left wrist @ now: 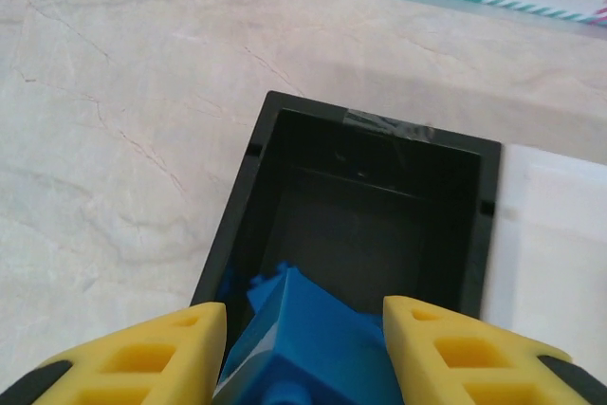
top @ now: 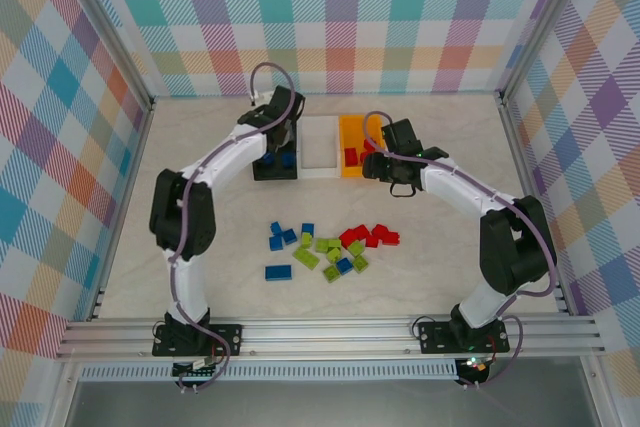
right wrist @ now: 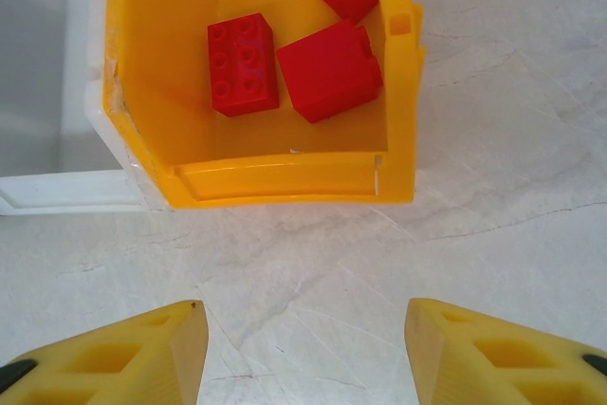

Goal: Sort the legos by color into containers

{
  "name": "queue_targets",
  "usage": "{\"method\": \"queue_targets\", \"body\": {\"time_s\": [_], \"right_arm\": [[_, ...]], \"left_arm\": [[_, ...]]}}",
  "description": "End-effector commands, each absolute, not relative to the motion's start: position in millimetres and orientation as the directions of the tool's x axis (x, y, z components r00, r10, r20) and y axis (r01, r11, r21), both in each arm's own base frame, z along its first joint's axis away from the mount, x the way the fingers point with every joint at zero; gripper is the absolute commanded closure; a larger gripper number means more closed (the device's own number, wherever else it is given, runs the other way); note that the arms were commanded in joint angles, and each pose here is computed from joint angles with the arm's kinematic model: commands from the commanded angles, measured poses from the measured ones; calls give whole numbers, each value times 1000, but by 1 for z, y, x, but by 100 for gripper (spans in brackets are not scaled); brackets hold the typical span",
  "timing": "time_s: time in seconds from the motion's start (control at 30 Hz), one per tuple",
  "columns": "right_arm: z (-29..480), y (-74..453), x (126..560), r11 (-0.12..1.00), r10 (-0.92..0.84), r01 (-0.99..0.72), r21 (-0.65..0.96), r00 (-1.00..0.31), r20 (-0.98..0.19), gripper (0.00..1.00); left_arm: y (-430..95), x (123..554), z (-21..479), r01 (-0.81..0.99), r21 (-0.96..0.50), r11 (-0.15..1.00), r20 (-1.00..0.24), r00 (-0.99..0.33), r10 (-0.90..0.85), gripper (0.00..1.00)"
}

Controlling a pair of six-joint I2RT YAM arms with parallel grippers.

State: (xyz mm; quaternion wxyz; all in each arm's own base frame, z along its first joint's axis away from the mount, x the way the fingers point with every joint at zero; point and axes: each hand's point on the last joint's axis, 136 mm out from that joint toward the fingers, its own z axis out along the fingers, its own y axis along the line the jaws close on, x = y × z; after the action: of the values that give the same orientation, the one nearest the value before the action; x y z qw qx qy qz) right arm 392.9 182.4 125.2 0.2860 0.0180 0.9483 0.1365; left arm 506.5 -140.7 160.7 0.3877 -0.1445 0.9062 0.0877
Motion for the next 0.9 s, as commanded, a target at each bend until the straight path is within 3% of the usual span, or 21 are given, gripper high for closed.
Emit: {"method": "queue_targets", "body": {"time_s": [0.0,0.13,0.2,0.37,0.5,0.7,0.87], "right_arm": [[132,187,395,951,137,-47,306,-823,-551,43],[130,187,393,949,134,-51,310,-827,-546,43],[131,189,391,946,133,-60,319,-825,-549,42],[140,192,382,933,127,-89,350,-827,-548,39],[151,194,373,922,122,-113,370,-822,-556,38],[158,207,343,898,63,-188,397,-840,-539,38],[146,225,301,880,-63,-282,383,-866,-495,38]], "left_arm": [[-127,514,148,-367,129,921,-719,-674,-168,70],[-132,525,134,-359,147,922,-701,-695,-159,69],[-134,527,127,-350,156,924,-688,-710,-153,64],[-146,523,144,-329,100,939,-702,-692,-168,33],[-161,508,180,-296,32,955,-746,-643,-174,19],[-178,454,225,-223,-126,967,-783,-576,-234,0],[-192,390,224,-142,-254,957,-764,-577,-289,0]]}}
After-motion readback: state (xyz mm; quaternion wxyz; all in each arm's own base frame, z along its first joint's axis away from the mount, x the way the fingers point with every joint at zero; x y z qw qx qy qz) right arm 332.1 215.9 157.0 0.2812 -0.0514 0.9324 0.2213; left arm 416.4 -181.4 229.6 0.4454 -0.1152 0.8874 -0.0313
